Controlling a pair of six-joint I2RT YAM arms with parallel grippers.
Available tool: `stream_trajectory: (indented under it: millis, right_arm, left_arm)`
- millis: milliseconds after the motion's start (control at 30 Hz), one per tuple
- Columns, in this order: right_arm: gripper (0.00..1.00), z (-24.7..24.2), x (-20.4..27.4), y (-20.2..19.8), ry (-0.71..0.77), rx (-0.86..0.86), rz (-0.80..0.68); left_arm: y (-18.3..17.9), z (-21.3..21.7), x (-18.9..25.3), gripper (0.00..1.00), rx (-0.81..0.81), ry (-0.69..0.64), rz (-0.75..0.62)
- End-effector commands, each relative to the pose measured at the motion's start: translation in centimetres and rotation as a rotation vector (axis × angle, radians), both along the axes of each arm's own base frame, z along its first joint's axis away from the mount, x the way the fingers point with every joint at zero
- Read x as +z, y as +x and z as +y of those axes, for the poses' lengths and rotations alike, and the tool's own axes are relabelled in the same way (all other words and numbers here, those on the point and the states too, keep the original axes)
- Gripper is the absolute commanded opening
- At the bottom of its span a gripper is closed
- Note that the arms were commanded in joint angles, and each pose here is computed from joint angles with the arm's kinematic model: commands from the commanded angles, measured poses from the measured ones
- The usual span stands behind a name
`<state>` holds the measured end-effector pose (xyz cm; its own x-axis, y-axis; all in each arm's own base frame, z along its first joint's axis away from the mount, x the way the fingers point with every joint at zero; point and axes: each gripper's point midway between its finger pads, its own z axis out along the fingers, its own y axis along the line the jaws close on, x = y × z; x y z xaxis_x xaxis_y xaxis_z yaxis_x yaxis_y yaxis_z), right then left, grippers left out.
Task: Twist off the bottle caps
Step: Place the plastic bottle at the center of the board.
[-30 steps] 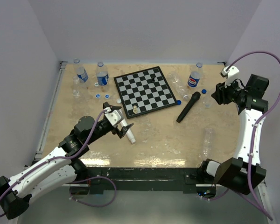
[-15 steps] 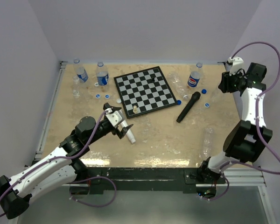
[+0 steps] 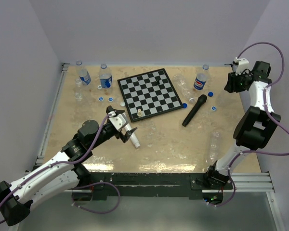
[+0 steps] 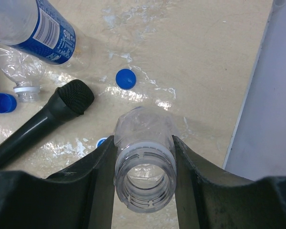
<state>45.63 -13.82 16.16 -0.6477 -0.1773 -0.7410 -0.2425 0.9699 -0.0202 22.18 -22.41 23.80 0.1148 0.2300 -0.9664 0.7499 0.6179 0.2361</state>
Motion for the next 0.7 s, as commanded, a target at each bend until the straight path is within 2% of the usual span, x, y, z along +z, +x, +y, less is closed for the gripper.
stream_trajectory:
  millis: [0,100,300,600,633,667]
  right_arm:
    - [0.42,-0.4,2.0,0.3,-0.024,0.009,-0.036]
    - [0.48,-0.3,1.8,0.3,-0.022,0.016,-0.032]
    - [0.7,0.0,2.4,0.0,-0.028,0.025,-0.048]
    - [0.81,0.0,3.6,-0.2,-0.042,0.018,-0.072]
    - [0.98,0.0,3.8,-0.3,-0.045,0.02,-0.075]
    - [0.98,0.1,4.1,-0.4,-0.047,0.024,-0.079]
  left_arm:
    - [0.4,0.2,0.8,1.0,0.016,-0.018,-0.037]
    - [0.5,0.2,0.8,1.0,0.016,-0.017,-0.038]
    - [0.5,0.2,0.7,1.0,0.019,-0.014,-0.038]
    - [0.5,0.3,1.0,1.0,0.02,-0.019,-0.045]
    - [0.4,0.3,0.9,1.0,0.019,-0.017,-0.041]
    - [0.4,0.3,1.0,1.0,0.021,-0.02,-0.044]
